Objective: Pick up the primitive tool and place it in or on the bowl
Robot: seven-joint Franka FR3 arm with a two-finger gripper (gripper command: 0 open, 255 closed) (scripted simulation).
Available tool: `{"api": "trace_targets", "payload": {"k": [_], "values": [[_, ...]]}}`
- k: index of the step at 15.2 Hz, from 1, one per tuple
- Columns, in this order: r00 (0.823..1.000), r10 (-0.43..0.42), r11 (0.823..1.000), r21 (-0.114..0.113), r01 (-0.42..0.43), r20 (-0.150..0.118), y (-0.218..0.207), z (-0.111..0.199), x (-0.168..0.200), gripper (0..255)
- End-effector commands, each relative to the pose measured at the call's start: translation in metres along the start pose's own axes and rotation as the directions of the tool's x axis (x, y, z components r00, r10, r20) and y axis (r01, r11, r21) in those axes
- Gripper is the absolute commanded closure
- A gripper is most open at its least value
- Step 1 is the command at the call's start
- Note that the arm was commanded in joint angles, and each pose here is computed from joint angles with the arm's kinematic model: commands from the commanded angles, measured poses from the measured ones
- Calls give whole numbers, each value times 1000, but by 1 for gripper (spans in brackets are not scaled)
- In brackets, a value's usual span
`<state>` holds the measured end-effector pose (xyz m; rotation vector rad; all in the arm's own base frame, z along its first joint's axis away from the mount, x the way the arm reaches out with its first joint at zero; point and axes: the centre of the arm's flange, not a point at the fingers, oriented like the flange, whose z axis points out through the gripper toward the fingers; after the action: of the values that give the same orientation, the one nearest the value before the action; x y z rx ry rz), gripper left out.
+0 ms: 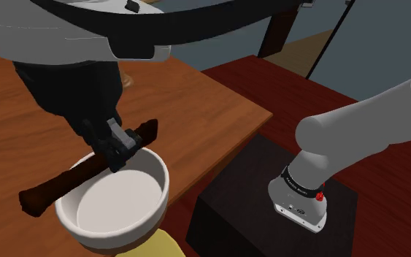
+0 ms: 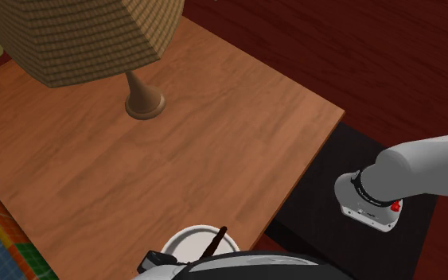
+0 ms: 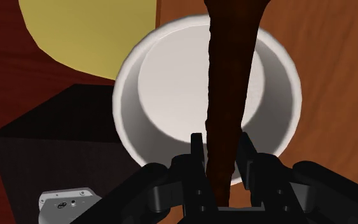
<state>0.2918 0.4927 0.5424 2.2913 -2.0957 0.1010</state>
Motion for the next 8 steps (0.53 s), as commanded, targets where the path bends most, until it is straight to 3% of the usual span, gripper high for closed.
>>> {"api": "trace_targets", "payload": {"k": [1,5,8], "values": [[1000,0,1000,0,0,0,1,11,-1,255],[1000,0,1000,0,0,0,1,35,-3,255],[1000,0,1000,0,0,0,1,35,-3,255]]}}
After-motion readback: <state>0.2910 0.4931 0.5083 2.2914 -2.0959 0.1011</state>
